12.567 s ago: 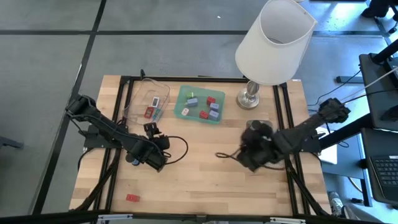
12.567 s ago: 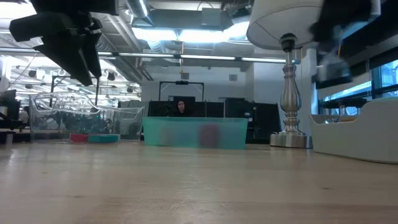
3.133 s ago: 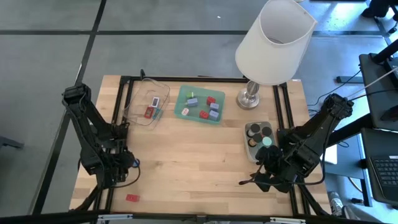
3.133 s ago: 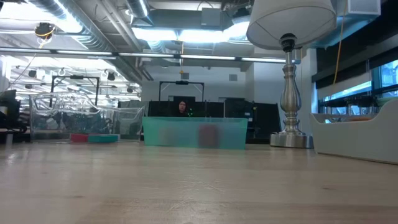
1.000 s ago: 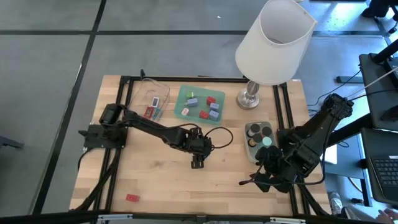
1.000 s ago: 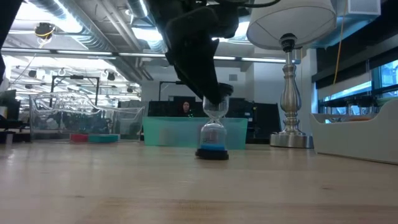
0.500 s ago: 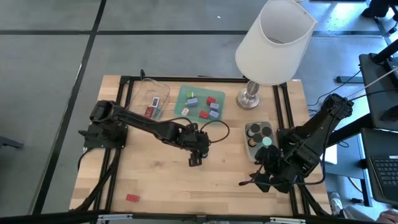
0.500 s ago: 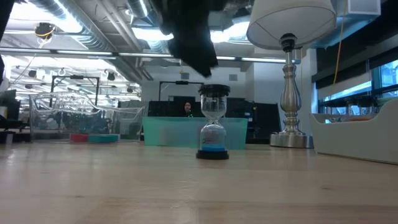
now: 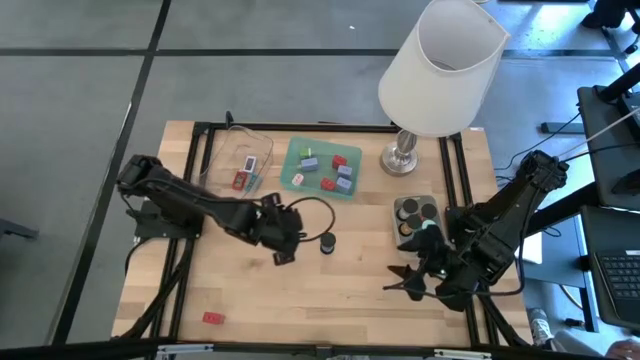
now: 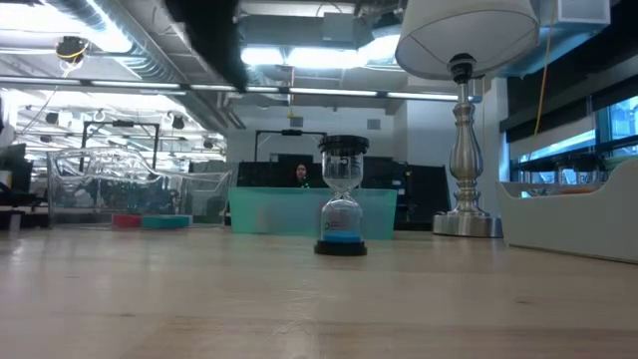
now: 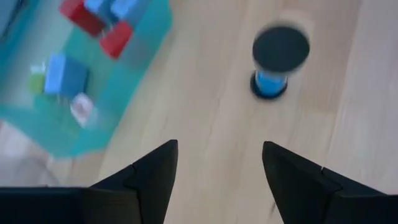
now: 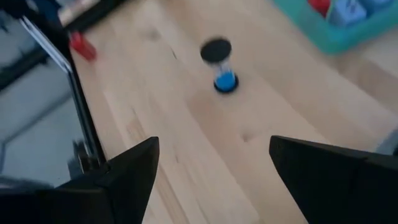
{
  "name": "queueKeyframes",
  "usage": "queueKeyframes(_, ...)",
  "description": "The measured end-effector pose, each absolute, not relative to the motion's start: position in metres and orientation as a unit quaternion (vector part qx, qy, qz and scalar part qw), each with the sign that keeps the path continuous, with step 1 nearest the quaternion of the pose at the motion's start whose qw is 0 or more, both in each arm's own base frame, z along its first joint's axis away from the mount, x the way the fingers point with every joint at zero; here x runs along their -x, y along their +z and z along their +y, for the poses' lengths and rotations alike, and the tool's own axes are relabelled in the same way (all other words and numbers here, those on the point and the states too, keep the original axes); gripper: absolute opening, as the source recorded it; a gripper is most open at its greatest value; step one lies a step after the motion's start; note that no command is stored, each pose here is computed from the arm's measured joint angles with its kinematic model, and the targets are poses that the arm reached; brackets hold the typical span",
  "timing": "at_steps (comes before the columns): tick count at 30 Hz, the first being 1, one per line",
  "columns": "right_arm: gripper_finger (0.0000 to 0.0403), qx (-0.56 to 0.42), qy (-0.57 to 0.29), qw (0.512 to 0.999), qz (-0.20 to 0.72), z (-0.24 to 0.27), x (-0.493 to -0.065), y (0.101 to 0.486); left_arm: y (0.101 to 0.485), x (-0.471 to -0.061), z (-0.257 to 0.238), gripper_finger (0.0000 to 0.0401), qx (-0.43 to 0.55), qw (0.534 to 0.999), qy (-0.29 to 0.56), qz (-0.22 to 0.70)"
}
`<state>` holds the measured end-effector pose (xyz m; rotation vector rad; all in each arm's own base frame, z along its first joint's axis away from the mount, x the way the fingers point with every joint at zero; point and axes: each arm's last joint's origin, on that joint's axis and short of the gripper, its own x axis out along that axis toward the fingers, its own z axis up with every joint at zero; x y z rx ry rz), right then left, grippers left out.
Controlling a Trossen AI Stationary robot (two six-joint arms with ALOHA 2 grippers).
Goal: Pick & Place Office items
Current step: Put the blue hourglass into the gray bin
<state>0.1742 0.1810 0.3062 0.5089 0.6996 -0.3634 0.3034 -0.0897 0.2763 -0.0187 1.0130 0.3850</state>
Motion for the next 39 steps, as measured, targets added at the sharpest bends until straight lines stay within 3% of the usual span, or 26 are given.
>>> queueKeyframes(10,0.0309,-0.242,-0.231,0.919,0.207,0.176,-0.183,0.314,0.240,-0.268,-0.090,0.0218,0.029,0.818,0.214,0.533)
queueKeyframes(24,0.0309,-0.261,-0.266,0.911,0.177,0.153,-0.214,0.319,0.200,-0.249,-0.085,0.0221,0.002,0.804,0.292,0.517)
queueKeyframes(31,0.0309,-0.268,-0.277,0.891,0.241,0.129,-0.243,0.307,0.196,-0.244,-0.086,0.0221,-0.070,0.804,0.285,0.518)
queueKeyframes(35,0.0309,-0.197,-0.264,0.905,0.268,0.125,-0.273,0.289,0.195,-0.244,-0.086,0.0221,-0.125,0.794,0.230,0.549)
queueKeyframes(39,0.0309,-0.097,-0.194,0.926,0.309,0.130,-0.303,0.267,0.195,-0.244,-0.087,0.0221,-0.131,0.792,0.219,0.555)
